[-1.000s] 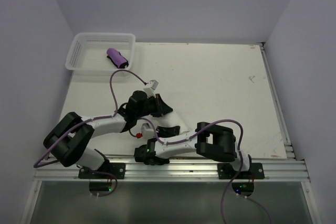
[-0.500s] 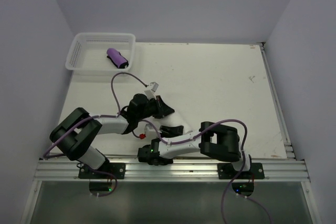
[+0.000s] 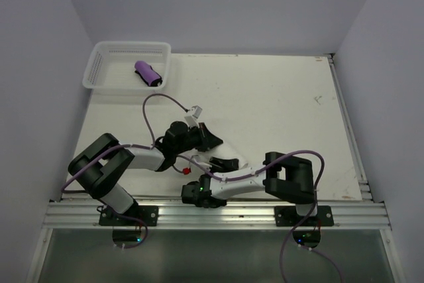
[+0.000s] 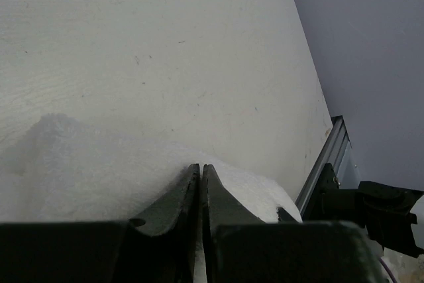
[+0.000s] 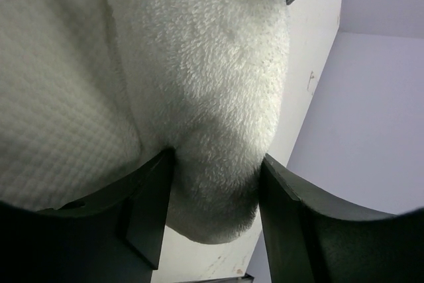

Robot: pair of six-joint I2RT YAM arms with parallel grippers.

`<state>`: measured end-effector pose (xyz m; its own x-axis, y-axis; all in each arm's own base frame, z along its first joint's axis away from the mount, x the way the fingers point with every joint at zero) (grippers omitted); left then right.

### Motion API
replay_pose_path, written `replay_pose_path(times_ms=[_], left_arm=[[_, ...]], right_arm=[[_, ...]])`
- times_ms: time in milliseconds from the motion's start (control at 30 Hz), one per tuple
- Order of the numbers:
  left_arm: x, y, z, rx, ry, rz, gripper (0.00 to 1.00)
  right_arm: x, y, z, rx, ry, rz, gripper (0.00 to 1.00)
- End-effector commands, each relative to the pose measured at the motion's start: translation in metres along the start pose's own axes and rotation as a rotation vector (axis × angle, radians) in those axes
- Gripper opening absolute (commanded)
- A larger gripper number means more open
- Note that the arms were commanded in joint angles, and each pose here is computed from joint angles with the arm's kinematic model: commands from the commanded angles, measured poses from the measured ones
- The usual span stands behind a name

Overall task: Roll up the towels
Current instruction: Roll the towel

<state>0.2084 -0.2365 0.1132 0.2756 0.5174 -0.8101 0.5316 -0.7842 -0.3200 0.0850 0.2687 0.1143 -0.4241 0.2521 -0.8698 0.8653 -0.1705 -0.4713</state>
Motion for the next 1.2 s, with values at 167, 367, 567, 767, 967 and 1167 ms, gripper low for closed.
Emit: replay_pose_path(times_ms=[167,367,567,767,967,1167], left_arm=[[0.053,-0.008,0.026,0.063,-0.046,-0.243,0.09],[0.052,-0.008,0.025,0.060,-0.039,-0.241,0.08],[0.054,-0.008,0.026,0.064,-0.037,-0.254,0.08],[0.059,-0.013,0.030,0.067,-0.040,-0.267,0.07],[0.058,-0.015,0.031,0.065,-0.035,-0.263,0.05],[0.060,-0.016,0.033,0.079,-0.032,-0.260,0.05]], right_arm=[[-0.046,-0.028,-0.015,-0.206,0.500,-0.058,0.59],[-0.051,-0.027,-0.008,-0.199,0.495,-0.026,0.59],[-0.067,-0.038,-0.003,-0.263,0.626,-0.121,0.59],[-0.094,-0.034,0.012,-0.326,0.838,-0.317,0.60],[-0.116,-0.008,0.039,-0.359,1.089,-0.563,0.64],[-0.108,0.018,0.054,-0.284,1.176,-0.736,0.74]])
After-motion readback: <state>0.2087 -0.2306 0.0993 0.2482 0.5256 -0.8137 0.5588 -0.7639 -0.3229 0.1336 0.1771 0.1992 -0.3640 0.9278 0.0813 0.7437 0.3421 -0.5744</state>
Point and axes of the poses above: each gripper's point midway between its finger pads, its own y axis out along the fingers, its own x axis along the line the jaws close on, z = x × y, the point moved 10 cm from there along -y, back along the fingers, and after that the axes turned 7 degrees about -y, right-handed, at the moved point
